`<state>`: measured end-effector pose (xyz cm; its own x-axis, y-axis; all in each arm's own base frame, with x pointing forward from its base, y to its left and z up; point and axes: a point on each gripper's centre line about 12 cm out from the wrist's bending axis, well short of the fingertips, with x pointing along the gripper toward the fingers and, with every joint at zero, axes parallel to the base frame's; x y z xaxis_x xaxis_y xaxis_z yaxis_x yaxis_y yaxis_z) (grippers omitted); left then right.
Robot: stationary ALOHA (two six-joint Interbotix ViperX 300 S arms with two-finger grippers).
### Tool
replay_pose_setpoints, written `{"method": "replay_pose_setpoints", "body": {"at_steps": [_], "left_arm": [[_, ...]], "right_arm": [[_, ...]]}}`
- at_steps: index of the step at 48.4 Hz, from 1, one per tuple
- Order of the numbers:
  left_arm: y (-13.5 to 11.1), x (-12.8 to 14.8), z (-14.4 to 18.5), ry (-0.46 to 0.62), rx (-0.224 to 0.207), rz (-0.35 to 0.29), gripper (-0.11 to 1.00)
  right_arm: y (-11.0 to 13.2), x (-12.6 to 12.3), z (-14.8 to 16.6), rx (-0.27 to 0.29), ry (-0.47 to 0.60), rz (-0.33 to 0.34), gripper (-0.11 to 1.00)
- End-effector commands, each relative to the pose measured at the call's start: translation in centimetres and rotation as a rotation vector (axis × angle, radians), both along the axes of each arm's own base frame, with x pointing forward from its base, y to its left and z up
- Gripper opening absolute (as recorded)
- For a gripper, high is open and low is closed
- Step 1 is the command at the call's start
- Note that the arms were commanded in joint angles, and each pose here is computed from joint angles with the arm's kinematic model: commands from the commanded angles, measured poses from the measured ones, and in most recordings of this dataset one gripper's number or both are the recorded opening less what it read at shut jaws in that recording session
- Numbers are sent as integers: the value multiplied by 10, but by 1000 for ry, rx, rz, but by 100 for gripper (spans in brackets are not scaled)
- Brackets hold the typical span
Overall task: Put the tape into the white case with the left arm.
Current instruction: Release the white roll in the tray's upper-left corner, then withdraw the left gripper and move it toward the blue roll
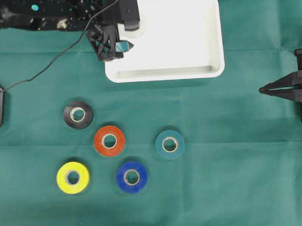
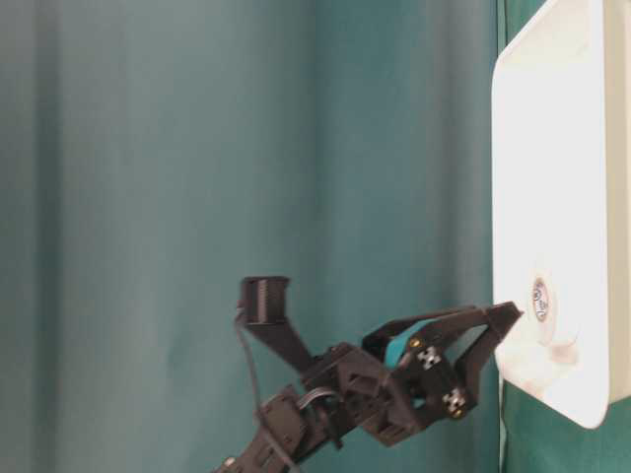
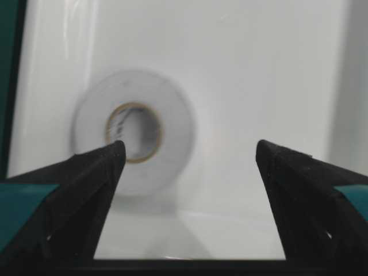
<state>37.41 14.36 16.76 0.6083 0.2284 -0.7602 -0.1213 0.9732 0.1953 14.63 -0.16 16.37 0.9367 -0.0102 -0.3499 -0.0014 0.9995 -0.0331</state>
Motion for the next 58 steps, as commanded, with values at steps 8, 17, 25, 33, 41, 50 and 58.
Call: {"method": "replay_pose_setpoints", "body": {"at_steps": [8,17,25,33,41,50,58], "left_arm": [[-31,-3,34,-67,17,-66,97],[-55,-9,39,-46,6,-121,97],[-76,-16,42,-49,-10,-158,97],[-98,-24,47,-73,-46,-172,97],[-116,-31,51,-96,-94,-167,96],[-133,-40,49,-99,-140,-166,96],[-142,-53,48,-101,-155,-176,96]], "right_arm": [[0,2,3,-4,-15,2,-9],[0,2,3,-6,-15,3,-9],[0,2,3,-6,-15,3,-9],[0,2,3,-4,-15,2,-9],[0,2,3,-4,-14,2,-9],[0,2,4,-4,-17,2,-9],[0,2,3,-4,-15,2,-9]]}}
